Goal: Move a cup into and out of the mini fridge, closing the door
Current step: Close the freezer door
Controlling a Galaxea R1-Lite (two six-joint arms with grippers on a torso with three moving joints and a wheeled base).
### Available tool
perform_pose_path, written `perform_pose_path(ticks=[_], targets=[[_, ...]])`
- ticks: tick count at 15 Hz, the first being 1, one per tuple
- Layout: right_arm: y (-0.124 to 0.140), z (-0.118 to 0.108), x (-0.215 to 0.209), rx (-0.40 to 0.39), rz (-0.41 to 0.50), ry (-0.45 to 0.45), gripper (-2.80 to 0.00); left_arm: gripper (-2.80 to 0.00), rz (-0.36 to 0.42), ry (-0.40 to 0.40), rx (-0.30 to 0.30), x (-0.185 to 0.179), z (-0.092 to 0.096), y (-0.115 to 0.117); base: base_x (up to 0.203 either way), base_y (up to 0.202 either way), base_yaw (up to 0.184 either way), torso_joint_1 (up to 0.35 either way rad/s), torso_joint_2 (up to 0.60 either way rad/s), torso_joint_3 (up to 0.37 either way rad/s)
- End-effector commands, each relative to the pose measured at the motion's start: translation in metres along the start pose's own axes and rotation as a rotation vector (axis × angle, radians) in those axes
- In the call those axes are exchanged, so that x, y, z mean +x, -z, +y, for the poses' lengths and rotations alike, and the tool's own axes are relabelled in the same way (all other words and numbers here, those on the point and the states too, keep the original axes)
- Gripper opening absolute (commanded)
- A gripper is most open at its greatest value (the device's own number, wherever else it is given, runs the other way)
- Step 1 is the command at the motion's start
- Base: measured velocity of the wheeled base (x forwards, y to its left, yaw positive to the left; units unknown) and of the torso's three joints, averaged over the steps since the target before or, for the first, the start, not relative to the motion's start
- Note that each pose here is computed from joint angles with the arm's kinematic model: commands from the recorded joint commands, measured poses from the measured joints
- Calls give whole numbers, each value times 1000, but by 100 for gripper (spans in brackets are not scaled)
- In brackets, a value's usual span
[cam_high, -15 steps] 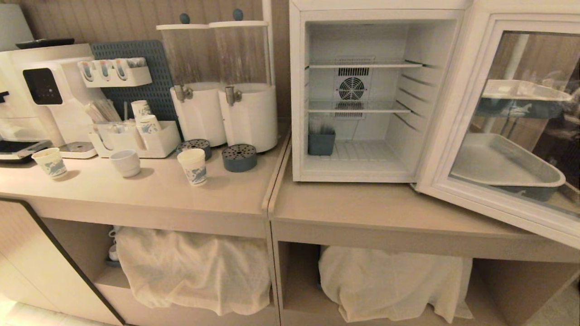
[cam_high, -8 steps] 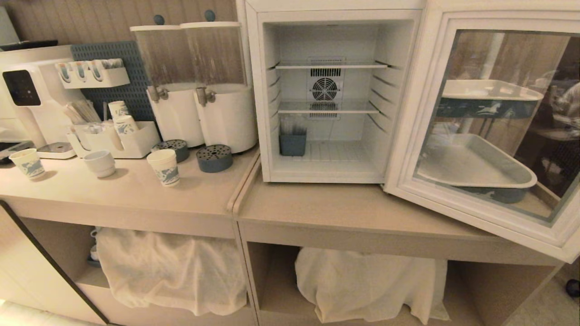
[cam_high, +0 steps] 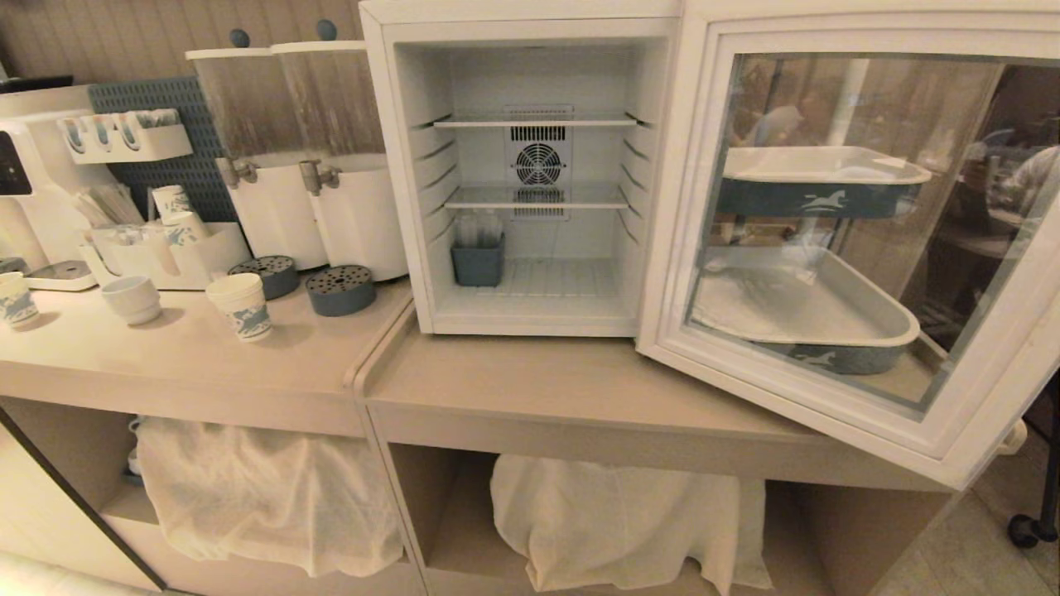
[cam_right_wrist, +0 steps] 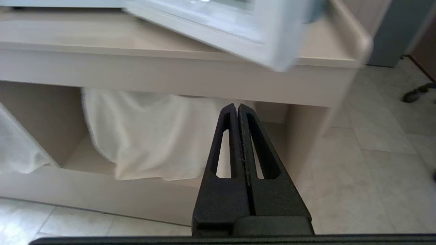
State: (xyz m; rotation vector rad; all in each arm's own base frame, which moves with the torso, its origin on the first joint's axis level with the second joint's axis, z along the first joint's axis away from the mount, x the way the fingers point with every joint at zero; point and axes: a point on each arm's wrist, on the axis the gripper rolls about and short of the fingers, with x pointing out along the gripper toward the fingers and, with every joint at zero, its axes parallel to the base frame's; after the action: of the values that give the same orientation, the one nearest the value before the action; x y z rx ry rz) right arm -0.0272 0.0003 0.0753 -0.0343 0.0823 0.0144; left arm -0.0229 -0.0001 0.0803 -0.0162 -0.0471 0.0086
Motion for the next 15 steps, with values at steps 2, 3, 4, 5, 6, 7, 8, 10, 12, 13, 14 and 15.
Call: perform_pose_path(ticks=[2, 3, 4, 5, 6, 7, 8, 10, 12, 13, 14, 15], targets=[[0, 0, 0, 0, 0, -1, -280, -280, 18, -2, -4, 1, 0, 5, 0, -190, 1, 2, 5, -1], [0, 0, 0, 0, 2, 0, -280, -280, 19, -2, -4, 1, 0, 5, 0, -178, -2, 6, 6, 7], [0, 0, 0, 0, 2, -1, -280, -280, 19, -2, -4, 1, 0, 5, 0, -146, -8, 0, 2, 5], [0, 0, 0, 0, 2, -1, -280, -280, 19, -2, -4, 1, 0, 5, 0, -87, 0, 0, 5, 2], [0, 0, 0, 0, 2, -1, -280, -280, 19, -2, -4, 1, 0, 5, 0, 0, 0, 0, 0, 0], [0, 0, 0, 0, 2, -1, -280, -280, 18, -2, -4, 1, 0, 5, 0, 0, 0, 0, 0, 0], [0, 0, 0, 0, 2, -1, -280, -280, 19, -2, -4, 1, 0, 5, 0, 0, 0, 0, 0, 0], [0, 0, 0, 0, 2, -1, -280, -280, 19, -2, -4, 1, 0, 5, 0, 0, 0, 0, 0, 0], [0, 0, 0, 0, 2, -1, -280, -280, 19, -2, -4, 1, 0, 5, 0, 0, 0, 0, 0, 0], [0, 0, 0, 0, 2, -1, -280, -280, 19, -2, -4, 1, 0, 5, 0, 0, 0, 0, 0, 0], [0, 0, 0, 0, 2, -1, -280, -280, 19, -2, -4, 1, 0, 5, 0, 0, 0, 0, 0, 0], [0, 0, 0, 0, 3, -1, -280, -280, 19, -2, -4, 1, 0, 5, 0, 0, 0, 0, 0, 0]])
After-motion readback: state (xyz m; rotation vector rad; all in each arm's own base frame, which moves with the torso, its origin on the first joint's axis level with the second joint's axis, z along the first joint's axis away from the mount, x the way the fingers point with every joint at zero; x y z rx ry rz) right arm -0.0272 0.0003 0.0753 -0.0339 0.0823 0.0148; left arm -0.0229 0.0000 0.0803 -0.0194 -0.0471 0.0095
